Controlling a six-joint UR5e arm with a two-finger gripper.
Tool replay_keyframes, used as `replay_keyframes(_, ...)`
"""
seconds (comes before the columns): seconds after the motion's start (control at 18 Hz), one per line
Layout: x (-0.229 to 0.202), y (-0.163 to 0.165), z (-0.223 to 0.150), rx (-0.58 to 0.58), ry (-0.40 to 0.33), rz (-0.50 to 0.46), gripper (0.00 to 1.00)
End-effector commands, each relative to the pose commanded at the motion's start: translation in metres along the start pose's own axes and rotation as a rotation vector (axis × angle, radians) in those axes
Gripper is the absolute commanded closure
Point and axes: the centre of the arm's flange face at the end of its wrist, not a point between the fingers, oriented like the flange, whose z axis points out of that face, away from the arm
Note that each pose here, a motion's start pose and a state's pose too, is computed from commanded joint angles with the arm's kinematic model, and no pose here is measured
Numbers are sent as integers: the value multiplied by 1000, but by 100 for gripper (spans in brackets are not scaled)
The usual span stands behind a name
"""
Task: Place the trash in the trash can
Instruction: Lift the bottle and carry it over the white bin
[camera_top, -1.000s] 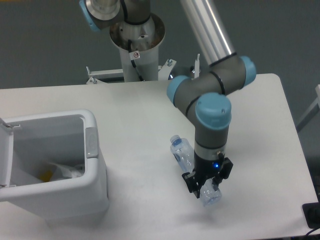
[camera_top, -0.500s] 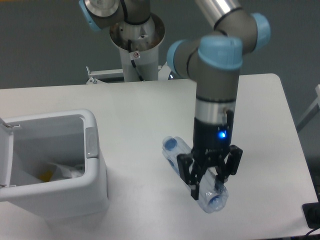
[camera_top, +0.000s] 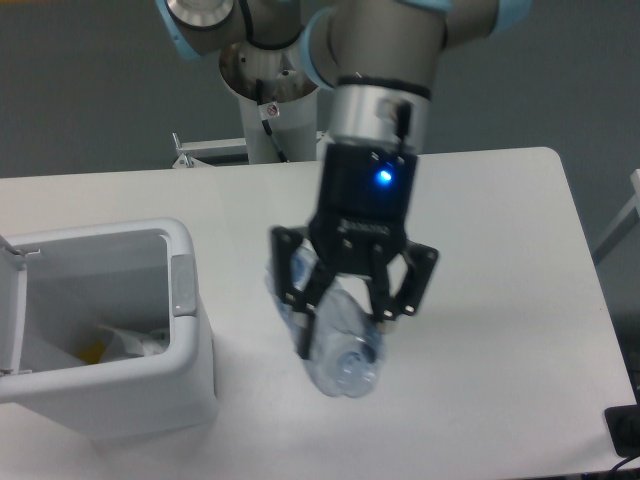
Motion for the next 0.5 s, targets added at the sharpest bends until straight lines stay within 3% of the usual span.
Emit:
replay_keyframes(0.33,71,27,33,-65,102,57,41)
replay_keyframes(0.5,99,50,71,-121,156,127,41)
